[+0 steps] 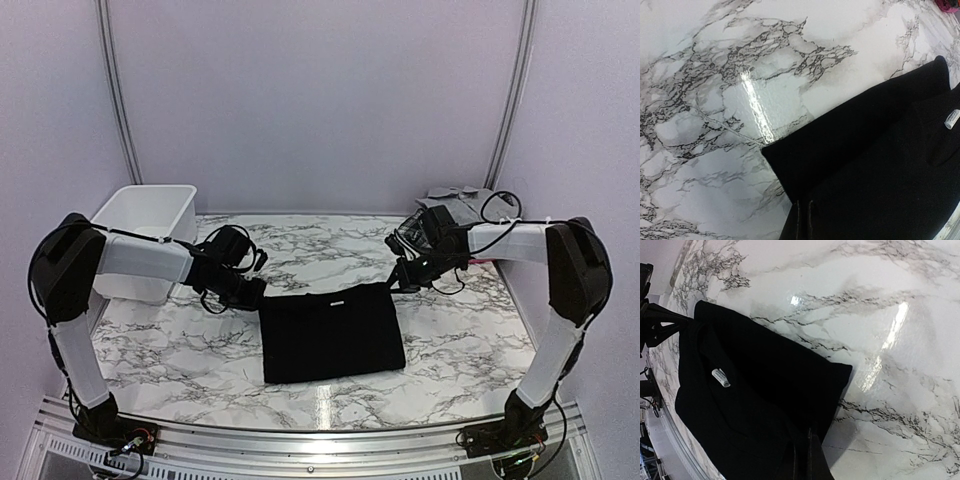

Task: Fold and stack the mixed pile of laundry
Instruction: Adjust the square-folded T-shirt at the center of the board.

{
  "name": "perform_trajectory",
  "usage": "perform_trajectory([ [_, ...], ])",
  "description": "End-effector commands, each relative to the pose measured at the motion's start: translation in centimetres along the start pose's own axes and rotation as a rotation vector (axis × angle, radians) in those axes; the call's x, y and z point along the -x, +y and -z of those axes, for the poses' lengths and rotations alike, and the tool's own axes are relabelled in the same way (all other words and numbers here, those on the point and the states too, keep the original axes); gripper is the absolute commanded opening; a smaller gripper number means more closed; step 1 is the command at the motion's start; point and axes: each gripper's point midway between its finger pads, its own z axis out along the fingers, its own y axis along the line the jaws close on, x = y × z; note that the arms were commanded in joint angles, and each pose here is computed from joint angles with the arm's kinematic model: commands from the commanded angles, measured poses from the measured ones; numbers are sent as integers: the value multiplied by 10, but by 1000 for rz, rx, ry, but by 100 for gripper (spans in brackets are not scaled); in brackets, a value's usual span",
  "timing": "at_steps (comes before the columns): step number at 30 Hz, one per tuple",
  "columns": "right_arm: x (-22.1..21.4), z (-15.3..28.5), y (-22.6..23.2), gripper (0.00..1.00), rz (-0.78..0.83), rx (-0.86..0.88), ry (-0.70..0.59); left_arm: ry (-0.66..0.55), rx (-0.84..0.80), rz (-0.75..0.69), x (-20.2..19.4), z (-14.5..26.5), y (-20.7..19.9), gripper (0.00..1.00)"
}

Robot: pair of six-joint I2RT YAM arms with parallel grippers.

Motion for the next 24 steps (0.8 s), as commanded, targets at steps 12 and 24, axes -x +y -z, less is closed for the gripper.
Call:
perform_trajectory([
  [12, 21, -34, -30, 12, -30, -43, -15, -40, 150, 94, -8, -23, 47, 0],
  [24, 23, 33, 0, 69, -37, -57, -84, -256, 180, -68, 53, 44, 24, 68],
])
